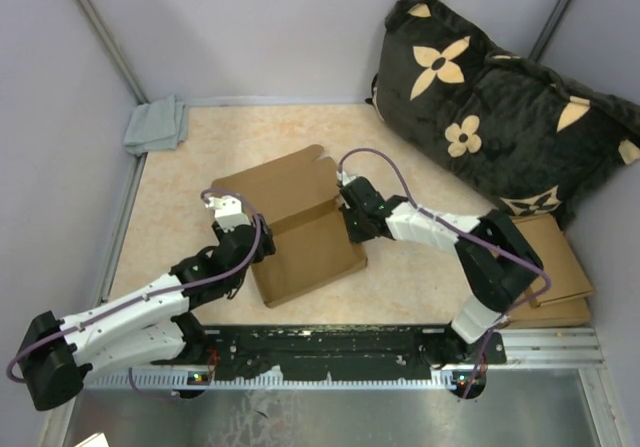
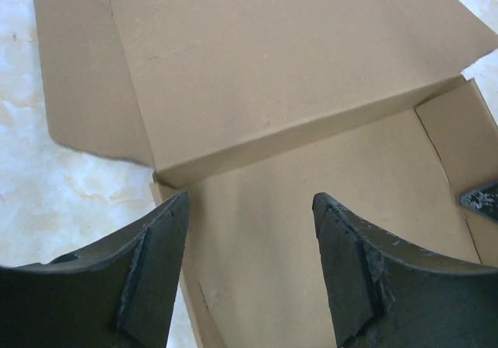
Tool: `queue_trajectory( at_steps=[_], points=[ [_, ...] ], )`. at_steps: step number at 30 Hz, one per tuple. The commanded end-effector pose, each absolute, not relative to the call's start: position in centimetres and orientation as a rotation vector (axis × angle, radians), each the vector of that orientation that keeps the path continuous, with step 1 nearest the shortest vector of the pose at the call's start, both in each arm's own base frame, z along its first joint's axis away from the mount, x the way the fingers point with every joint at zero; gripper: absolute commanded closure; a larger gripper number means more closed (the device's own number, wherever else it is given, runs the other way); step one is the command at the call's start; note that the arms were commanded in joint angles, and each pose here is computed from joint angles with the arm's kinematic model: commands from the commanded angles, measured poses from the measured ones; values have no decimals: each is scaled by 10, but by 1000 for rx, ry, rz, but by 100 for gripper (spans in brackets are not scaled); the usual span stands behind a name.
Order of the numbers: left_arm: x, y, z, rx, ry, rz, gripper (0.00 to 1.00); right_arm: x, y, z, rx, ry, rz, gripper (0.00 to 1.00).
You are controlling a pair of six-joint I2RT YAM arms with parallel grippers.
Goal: Fold the paper box
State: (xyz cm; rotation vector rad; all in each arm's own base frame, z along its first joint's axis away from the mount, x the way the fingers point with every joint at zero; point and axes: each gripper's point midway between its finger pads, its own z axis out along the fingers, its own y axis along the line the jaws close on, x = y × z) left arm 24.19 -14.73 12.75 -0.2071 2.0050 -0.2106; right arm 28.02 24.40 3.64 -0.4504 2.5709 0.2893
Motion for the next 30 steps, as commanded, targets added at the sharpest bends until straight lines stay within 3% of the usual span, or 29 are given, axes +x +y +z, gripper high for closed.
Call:
queue_trajectory(
  at_steps=[1,3,10,18,30],
  points=[
    [257,-162,147,-218,1982,-252,27,284,245,78,-325,2444,388,86],
    [263,-166,146,-213,2004,-254,26,280,243,84,-320,2430,412,81],
    [291,-163,145,-258,2088,-354,25,284,235,112,-276,2347,413,51],
    [305,-138,139,-336,2129,-388,24,326,209,149,-140,2257,413,24],
    [297,-130,91,-361,2270,-369,24,365,186,142,-24,2270,504,21]
  ],
)
